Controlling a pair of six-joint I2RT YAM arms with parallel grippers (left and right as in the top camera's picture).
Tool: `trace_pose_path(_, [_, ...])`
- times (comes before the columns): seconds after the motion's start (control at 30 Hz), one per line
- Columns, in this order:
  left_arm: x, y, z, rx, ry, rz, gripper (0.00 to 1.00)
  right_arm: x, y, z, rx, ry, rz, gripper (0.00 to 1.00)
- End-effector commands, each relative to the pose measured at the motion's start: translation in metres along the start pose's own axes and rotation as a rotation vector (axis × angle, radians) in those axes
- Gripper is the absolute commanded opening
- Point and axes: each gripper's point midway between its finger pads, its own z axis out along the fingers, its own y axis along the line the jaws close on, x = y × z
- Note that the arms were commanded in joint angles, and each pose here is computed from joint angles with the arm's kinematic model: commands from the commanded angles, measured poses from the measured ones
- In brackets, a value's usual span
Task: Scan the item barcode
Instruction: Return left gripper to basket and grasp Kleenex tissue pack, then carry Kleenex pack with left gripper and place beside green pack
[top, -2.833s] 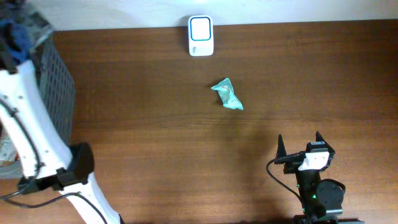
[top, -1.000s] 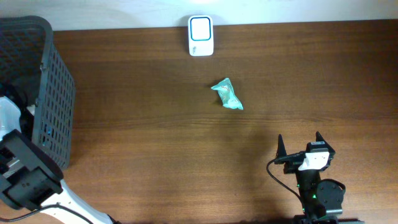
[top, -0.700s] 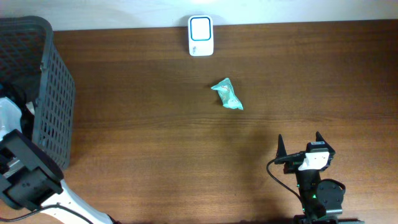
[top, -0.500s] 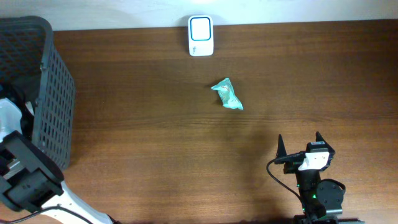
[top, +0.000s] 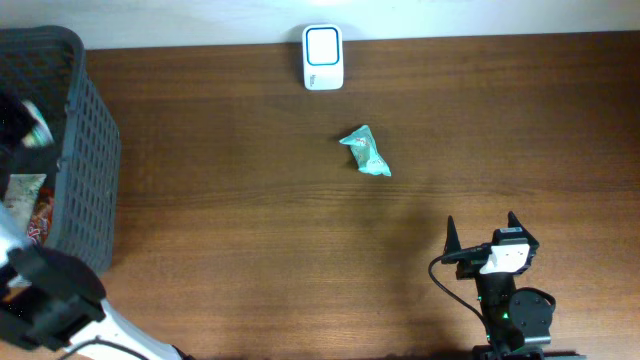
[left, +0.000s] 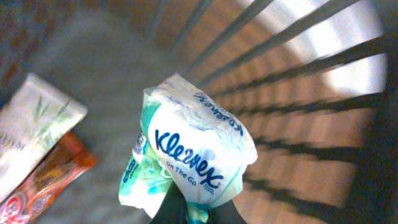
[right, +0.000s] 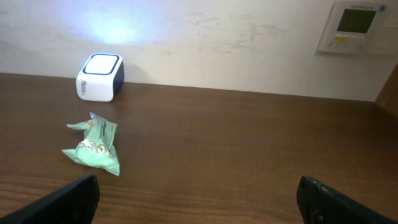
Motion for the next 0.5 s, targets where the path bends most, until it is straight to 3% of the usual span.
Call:
trace_pose_path(0.0, [-0.034, -0.061, -0.096, 0.177, -0.197, -0.19, 0.0, 0.004, 0.001, 0.0, -0.002, 0.006, -0.006, 0.99])
trace_pose_path(0.17, [-0.033, -0.094, -0.173, 0.286, -0.305, -0.423, 0.0, 0.004, 0.001, 0.0, -0.002, 0.006, -0.006, 0.99])
trace_pose_path(0.33, [-0.008, -0.146, -0.209, 0.427, -0.279, -0.332, 0.0, 0.004, 0.001, 0.0, -0.002, 0.006, -0.006, 0.99])
trace_pose_path(0.47, [0.03, -0.21, -0.206, 0.548, -0.146, -0.22, 0.0, 0.004, 0.001, 0.0, -0.002, 0.006, -0.006, 0.99])
